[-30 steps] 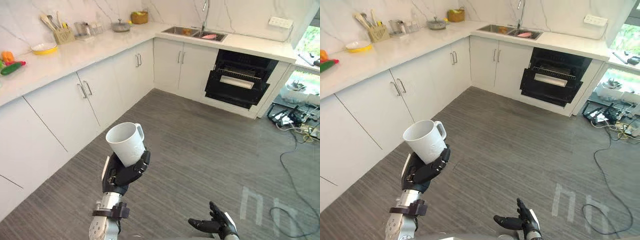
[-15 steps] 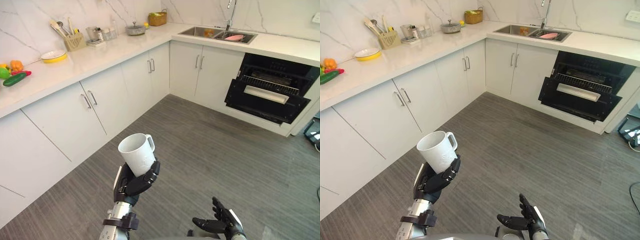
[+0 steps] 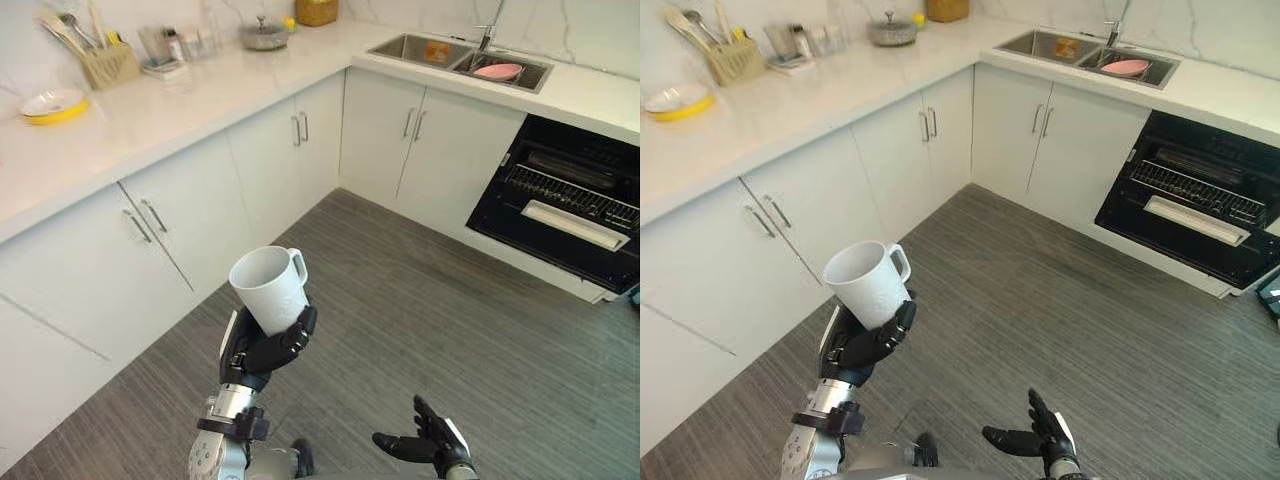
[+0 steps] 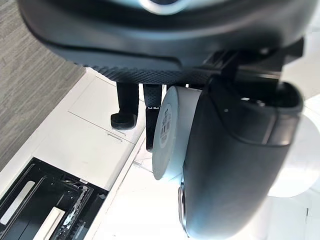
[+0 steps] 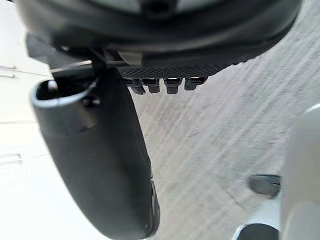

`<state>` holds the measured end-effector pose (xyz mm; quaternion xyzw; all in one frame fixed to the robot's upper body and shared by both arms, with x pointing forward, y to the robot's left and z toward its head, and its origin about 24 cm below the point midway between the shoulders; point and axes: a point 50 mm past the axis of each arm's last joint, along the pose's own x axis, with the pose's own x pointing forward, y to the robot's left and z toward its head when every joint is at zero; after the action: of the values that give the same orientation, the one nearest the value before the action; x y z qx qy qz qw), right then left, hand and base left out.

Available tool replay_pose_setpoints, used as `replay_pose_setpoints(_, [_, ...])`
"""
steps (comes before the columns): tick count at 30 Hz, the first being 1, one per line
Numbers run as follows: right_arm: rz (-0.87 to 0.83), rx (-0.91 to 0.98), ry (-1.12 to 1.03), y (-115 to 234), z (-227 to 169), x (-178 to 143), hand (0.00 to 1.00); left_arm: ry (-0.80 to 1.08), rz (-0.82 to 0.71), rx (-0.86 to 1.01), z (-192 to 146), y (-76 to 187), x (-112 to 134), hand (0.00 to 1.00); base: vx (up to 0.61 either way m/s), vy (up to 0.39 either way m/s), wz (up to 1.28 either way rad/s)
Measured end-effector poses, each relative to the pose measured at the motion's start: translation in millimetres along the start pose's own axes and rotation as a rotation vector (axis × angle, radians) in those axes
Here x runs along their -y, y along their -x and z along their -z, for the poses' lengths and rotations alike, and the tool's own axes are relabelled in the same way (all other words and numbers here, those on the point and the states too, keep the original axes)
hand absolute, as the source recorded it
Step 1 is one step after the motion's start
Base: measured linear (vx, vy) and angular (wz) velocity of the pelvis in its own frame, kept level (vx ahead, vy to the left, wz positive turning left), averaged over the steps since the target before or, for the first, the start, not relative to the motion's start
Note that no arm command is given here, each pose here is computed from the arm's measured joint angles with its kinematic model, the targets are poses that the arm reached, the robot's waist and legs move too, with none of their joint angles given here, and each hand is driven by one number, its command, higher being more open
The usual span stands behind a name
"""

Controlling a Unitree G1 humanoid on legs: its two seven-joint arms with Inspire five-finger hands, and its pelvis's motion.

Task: Walk over to the sink, pick up the cup, carry it to the dishwasher, place the cup inside the dishwasher, then close the dishwasher door

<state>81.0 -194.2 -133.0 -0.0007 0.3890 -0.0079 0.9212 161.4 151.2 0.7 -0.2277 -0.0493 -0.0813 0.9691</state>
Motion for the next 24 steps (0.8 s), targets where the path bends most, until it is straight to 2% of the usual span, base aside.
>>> replay_pose_setpoints(4, [-0.055, -0.014, 0.010, 2.4, 4.3, -11.1, 1.00, -0.012, -0.017, -0.019, 0.1, 4.4, -3.8, 0.00, 0.33, 0.106, -0.35])
replay_pose_setpoints(6, [-0.067, 0.047, 0.020, 5.2, -1.5, -10.2, 1.00, -0.019, -0.010, -0.002, -3.5, 0.6, -2.0, 0.00, 0.30, 0.052, -0.22])
replay_pose_setpoints(11, [-0.063, 0.052, 0.035, 7.1, 0.8, -3.8, 1.00, -0.049, 0.006, 0.004, -6.6, -9.7, -3.4, 0.00, 0.45, -0.043, 0.07])
replay_pose_setpoints(14, [-0.058, 0.039, 0.031, 10.6, 4.7, 1.7, 1.00, -0.041, -0.020, -0.039, 3.0, -2.8, -5.1, 0.00, 0.60, -0.176, 0.41])
replay_pose_setpoints(17, [-0.026, 0.091, 0.077, 10.3, -10.3, 18.9, 1.00, 0.009, -0.026, -0.055, 12.9, 0.2, 6.2, 0.00, 0.58, -0.225, 0.16])
replay_pose_setpoints(24, [-0.013, 0.160, 0.051, 0.6, -30.1, 10.1, 1.00, -0.014, 0.066, -0.082, 17.4, 0.7, 18.7, 0.00, 0.43, -0.130, -0.35])
